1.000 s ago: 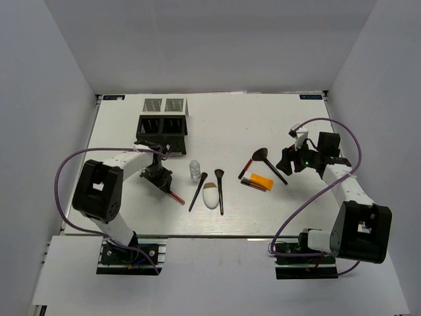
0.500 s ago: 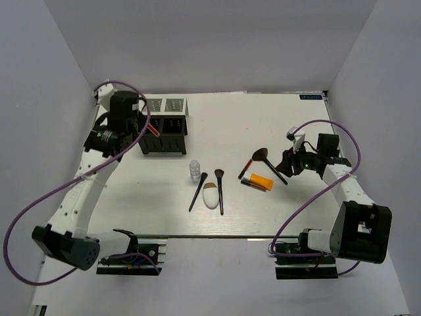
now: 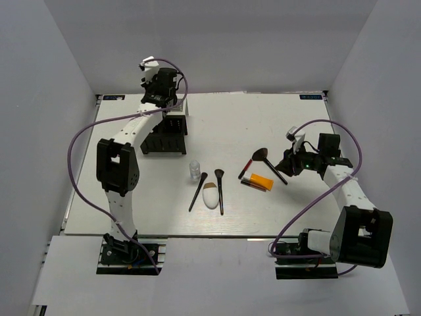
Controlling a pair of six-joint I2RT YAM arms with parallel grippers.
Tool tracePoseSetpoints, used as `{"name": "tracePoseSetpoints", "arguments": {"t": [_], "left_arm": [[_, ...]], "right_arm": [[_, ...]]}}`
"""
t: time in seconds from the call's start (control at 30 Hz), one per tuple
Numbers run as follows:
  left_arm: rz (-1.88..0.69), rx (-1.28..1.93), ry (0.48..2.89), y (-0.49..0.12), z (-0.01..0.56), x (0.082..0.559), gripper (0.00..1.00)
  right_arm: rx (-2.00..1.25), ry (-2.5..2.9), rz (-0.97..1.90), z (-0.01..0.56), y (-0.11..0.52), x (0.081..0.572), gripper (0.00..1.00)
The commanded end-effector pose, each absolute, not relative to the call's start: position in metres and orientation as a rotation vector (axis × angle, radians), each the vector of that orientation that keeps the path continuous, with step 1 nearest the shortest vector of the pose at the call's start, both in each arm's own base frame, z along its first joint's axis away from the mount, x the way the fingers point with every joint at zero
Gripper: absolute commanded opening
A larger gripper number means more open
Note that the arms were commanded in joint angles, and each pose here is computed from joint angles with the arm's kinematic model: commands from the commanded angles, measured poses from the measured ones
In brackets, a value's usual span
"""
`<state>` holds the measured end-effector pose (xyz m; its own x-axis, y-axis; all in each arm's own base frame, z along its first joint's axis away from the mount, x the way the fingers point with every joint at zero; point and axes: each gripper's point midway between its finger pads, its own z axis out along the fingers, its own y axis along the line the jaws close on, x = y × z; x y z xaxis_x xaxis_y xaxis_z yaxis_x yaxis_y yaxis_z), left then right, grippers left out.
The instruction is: Organize the makeup
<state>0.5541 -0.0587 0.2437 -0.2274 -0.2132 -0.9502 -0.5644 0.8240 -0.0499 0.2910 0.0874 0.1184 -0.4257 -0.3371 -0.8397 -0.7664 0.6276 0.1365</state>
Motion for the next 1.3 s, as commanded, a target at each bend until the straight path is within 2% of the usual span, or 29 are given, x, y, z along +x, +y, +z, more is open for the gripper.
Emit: {"name": "tracePoseSetpoints", "arguments": {"t": [0.0,0.2,0.37,0.4,0.43,0.5,0.53,0.77,0.83,0.93,0.97,1.0,1.07,1.13,1.17,1.2,1.27], "left_arm": [[0.382,-0.646,1.600,-0.045,0.306,0.568,0.03],[0.424,-0.612,1.636,-0.044,0.287,0.582,0.05],[0.450,-0.611,1.689,-0.044,0.258,0.580,0.13],[0.459,-0.616,1.702,-0.039,0.253,0.578,0.16],[0.458,-0.615,1.713,-0.040,0.248,0.578,0.27],[0.447,-0.611,1.727,-0.041,0.244,0.577,0.38],[0.443,-0.610,1.732,-0.042,0.242,0.577,0.48],[0.421,-0.609,1.742,-0.044,0.245,0.574,0.64],[0.401,-0.616,1.733,-0.045,0.252,0.573,0.64],[0.310,-0.583,1.737,-0.057,0.274,0.564,0.50],[0.276,-0.563,1.749,-0.061,0.277,0.560,0.36],[0.221,-0.542,1.739,-0.064,0.296,0.551,0.27],[0.085,-0.426,1.820,-0.090,0.289,0.538,0.06],[-0.062,-0.376,1.841,-0.104,0.306,0.512,0.01],[-0.094,-0.362,1.898,-0.108,0.286,0.498,0.01],[-0.151,-0.356,1.919,-0.114,0.283,0.486,0.03],[-0.355,-0.236,1.918,-0.140,0.301,0.450,0.15]], "right_arm": [[-0.897,1.972,0.638,0.135,0.089,0.292,0.41],[-0.892,1.995,0.629,0.127,0.086,0.288,0.41],[-0.881,2.005,0.642,0.128,0.087,0.292,0.46],[-0.882,2.004,0.643,0.129,0.087,0.293,0.49],[-0.884,2.001,0.638,0.130,0.086,0.295,0.52],[-0.886,1.997,0.641,0.133,0.087,0.298,0.56],[-0.889,1.993,0.643,0.134,0.087,0.299,0.56],[-0.885,1.987,0.667,0.140,0.091,0.304,0.58],[-0.885,1.982,0.661,0.141,0.090,0.305,0.58],[-0.885,1.981,0.660,0.142,0.090,0.303,0.57],[-0.888,1.979,0.666,0.142,0.092,0.302,0.54],[-0.898,1.975,0.671,0.142,0.094,0.301,0.52],[-0.912,1.970,0.686,0.141,0.097,0.298,0.49],[-0.918,1.975,0.696,0.140,0.102,0.297,0.48],[-0.913,1.979,0.691,0.140,0.102,0.299,0.48],[-0.894,1.995,0.696,0.139,0.102,0.300,0.48],[-0.876,2.014,0.656,0.136,0.101,0.307,0.50]]}}
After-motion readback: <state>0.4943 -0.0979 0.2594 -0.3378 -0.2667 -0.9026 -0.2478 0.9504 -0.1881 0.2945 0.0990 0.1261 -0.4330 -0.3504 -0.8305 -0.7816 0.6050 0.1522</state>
